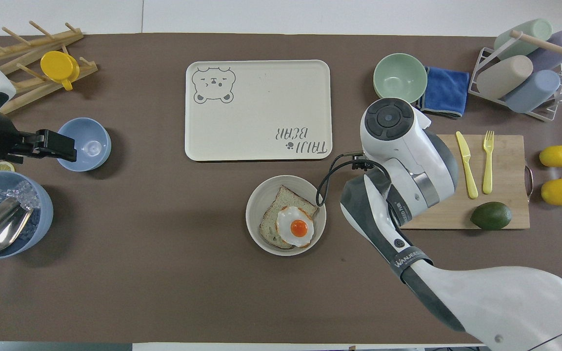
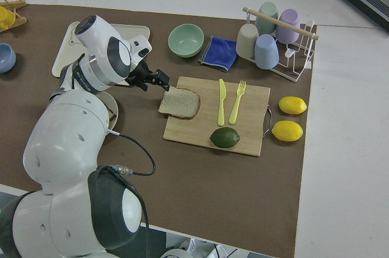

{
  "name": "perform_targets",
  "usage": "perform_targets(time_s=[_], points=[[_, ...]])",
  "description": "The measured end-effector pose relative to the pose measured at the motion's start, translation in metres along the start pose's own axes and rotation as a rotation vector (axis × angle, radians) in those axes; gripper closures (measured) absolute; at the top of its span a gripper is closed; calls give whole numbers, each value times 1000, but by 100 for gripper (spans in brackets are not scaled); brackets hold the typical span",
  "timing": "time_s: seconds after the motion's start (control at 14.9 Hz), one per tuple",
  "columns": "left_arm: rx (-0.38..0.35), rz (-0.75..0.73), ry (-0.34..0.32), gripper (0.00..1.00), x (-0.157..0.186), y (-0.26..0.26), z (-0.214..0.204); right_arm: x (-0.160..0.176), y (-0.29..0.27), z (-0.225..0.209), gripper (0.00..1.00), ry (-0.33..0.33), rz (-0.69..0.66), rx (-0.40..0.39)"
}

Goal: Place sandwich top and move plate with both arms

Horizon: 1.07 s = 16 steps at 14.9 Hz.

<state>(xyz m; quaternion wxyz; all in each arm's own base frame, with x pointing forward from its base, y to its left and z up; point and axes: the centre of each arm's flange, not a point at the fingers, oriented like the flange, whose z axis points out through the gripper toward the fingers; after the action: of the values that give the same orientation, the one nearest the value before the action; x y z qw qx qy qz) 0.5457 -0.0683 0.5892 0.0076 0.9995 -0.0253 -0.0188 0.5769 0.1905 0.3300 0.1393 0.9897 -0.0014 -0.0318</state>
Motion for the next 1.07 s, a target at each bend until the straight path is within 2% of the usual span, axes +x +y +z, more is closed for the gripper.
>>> perform_targets(time_s=[0.2,0.54,0.8,1.07], points=[[0,0,0,0,0,0,0,-5,-2,10,0,-15,-6,-14],[0,0,0,0,0,0,0,-22,-22,27,0,7,-62,-123],[0,0,0,0,0,0,0,-21,-21,40,1,34,-101,-208],[0,0,0,0,0,0,0,-20,-20,41,8,39,-109,-222]])
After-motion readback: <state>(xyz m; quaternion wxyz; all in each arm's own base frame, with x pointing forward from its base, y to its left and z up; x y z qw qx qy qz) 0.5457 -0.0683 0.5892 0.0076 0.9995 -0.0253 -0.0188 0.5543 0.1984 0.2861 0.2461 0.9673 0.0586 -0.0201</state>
